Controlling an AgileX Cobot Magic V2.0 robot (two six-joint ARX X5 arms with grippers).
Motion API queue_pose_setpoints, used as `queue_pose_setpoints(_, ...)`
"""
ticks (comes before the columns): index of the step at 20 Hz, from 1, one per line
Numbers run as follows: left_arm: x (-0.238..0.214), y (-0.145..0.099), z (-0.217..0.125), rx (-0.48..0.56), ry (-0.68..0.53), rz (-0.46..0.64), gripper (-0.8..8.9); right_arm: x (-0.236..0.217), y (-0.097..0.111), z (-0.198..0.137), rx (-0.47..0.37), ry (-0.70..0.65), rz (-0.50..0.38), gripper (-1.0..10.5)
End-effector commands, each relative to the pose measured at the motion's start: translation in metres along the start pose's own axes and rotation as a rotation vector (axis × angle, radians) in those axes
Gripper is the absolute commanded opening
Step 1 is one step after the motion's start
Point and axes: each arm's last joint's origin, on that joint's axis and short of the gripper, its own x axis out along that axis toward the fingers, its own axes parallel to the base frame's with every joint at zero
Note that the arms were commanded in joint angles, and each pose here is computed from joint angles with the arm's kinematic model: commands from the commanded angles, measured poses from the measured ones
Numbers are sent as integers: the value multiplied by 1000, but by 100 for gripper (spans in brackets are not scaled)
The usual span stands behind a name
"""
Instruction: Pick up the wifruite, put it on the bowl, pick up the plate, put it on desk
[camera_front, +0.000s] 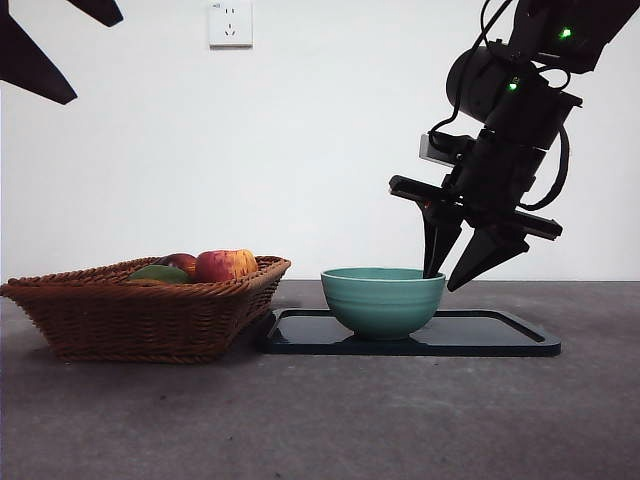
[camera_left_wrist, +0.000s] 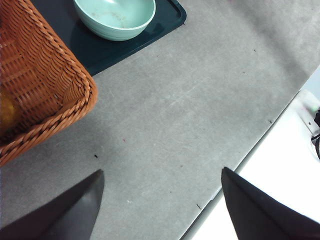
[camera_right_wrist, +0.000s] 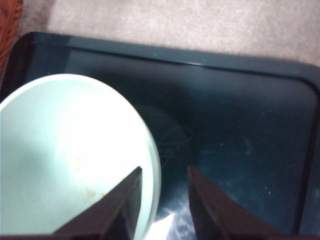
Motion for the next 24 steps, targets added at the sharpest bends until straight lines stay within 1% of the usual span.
queue_pose_setpoints(1,-1,-1,3,20,-7,-7,374,7,2,4,-18,-7,0,98)
queue_pose_setpoints(8,-1,-1,3,20,-6,-7,374,7,2,4,-18,-6,1,14)
queue_pose_setpoints(13,-1,-1,3,19,-5,-7,374,-2,5,9,-26,-49,18,14)
queue_pose_setpoints(16,-1,-1,3,19,-5,-7,374,-29,13,14,-42,-112,37,14)
queue_pose_setpoints(20,-1,-1,3,18,-2,-7,374,-76,23,12,-57,-153,55,14)
queue_pose_setpoints(24,-1,-1,3,18,-2,-7,374,-130,38,-6,-128,-144,67,14)
